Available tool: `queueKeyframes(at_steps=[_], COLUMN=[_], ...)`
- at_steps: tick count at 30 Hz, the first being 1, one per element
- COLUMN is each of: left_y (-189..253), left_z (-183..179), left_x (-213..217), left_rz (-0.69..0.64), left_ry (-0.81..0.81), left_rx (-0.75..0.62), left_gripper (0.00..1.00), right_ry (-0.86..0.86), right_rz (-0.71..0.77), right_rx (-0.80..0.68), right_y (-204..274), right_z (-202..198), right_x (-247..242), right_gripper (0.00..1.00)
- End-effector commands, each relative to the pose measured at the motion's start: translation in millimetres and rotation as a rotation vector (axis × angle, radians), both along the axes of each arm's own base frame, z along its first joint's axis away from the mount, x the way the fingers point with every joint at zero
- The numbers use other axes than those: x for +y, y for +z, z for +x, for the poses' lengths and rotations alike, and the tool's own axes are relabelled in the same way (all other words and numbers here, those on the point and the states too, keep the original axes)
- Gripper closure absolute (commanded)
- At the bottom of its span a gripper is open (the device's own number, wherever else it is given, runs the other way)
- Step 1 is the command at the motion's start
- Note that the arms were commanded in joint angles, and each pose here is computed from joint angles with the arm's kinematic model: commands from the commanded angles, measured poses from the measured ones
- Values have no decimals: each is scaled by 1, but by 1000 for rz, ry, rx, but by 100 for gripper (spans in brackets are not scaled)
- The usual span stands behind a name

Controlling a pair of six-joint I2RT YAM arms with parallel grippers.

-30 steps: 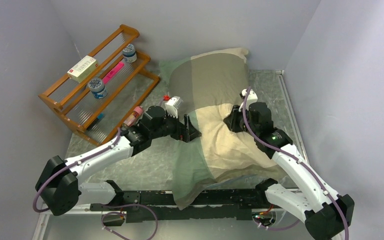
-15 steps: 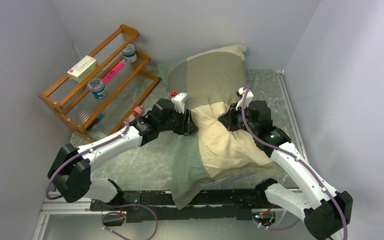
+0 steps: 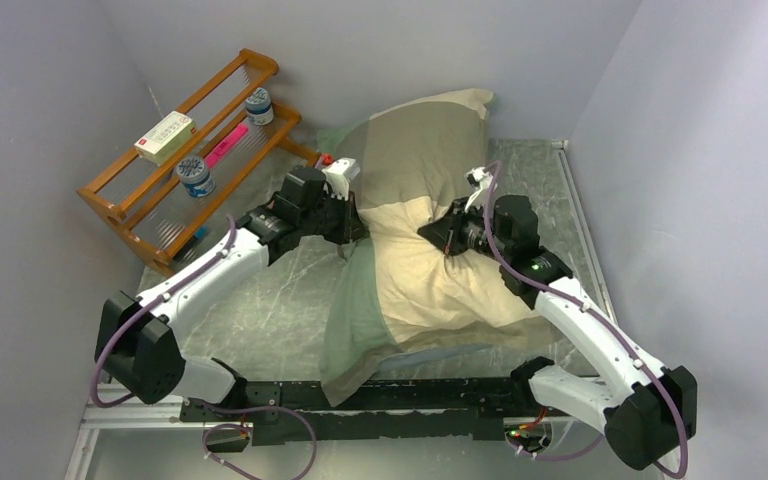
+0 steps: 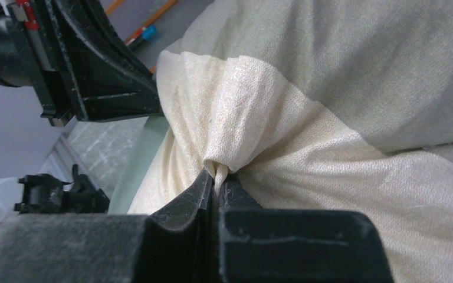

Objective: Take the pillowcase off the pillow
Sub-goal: Turn over the pillow at the center of the board.

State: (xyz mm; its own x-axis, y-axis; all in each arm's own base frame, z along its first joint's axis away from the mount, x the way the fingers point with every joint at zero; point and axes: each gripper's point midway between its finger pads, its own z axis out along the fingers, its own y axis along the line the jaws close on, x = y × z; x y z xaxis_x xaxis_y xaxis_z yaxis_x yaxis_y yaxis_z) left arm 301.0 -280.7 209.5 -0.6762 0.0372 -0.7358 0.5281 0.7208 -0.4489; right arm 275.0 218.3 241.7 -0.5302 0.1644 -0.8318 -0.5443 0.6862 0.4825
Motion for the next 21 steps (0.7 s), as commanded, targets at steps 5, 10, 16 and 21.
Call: queueKeyframes(at_steps=[5, 10, 16, 21], left_y=[86, 90, 53, 34], left_z=[51, 52, 40, 30], left_x=[15, 29, 41, 55], left_rz=[-10, 63, 134, 196], left_ry=[53, 81, 68, 78], left_rx=[-287, -317, -273, -266], left_gripper=[95, 95, 95, 95], right_ry=[294, 273, 143, 37], right_rz=[195, 139, 8, -53], right_rx=[49, 55, 27, -13], right_y=[34, 24, 16, 21], right_z=[-46, -45, -31, -17], right_x=[46, 41, 17, -5], right_gripper=[100, 93, 58, 15])
